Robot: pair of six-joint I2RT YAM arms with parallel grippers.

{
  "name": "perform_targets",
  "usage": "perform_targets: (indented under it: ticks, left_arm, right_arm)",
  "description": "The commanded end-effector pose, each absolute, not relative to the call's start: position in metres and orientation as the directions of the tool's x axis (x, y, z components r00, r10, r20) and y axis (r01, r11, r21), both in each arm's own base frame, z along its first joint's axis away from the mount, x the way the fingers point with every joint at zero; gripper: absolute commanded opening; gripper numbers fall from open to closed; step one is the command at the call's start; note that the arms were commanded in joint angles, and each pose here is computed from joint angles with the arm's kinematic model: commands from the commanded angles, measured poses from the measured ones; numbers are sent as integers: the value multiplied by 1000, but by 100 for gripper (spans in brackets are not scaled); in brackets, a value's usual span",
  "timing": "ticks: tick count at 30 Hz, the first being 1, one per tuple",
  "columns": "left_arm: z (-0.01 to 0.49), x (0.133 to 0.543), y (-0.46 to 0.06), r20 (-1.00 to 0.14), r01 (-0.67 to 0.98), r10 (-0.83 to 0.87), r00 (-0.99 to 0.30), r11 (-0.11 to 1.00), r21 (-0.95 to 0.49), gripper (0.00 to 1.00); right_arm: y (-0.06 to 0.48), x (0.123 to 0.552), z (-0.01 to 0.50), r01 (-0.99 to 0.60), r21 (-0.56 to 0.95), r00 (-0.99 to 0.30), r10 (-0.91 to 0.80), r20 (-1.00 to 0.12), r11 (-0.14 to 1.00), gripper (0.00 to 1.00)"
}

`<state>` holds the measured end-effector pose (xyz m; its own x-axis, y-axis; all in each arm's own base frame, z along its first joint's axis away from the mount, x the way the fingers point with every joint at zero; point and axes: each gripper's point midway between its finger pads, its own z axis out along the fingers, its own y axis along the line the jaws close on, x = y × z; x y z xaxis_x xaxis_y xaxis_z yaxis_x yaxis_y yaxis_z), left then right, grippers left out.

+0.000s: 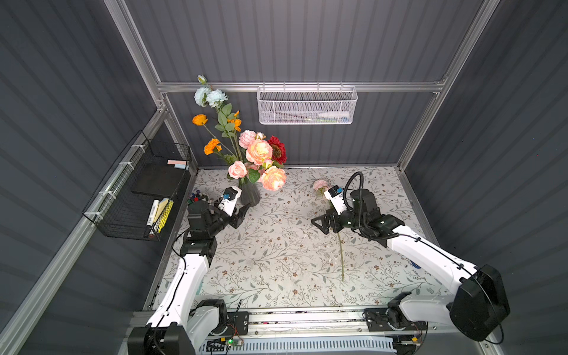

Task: Pick out pink flowers from the vase
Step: Place the flower at the center of the board, then pick up the flower from the vase.

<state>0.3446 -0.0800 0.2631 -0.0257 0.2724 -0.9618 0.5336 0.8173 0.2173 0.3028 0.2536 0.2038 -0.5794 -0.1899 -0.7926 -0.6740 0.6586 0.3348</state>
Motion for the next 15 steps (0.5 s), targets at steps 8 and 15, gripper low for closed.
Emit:
perform_targets:
  ticks: [8, 15]
  left_arm:
    - [298, 359, -54, -957, 422, 213, 199, 862, 280, 52]
    - [304, 389, -51, -965, 474, 146, 217, 849, 235, 49]
  right_arm:
    - [293, 294, 233, -783, 302, -451, -161, -878, 544, 99]
    - [305, 290, 241, -809, 304, -429, -154, -890, 503, 99]
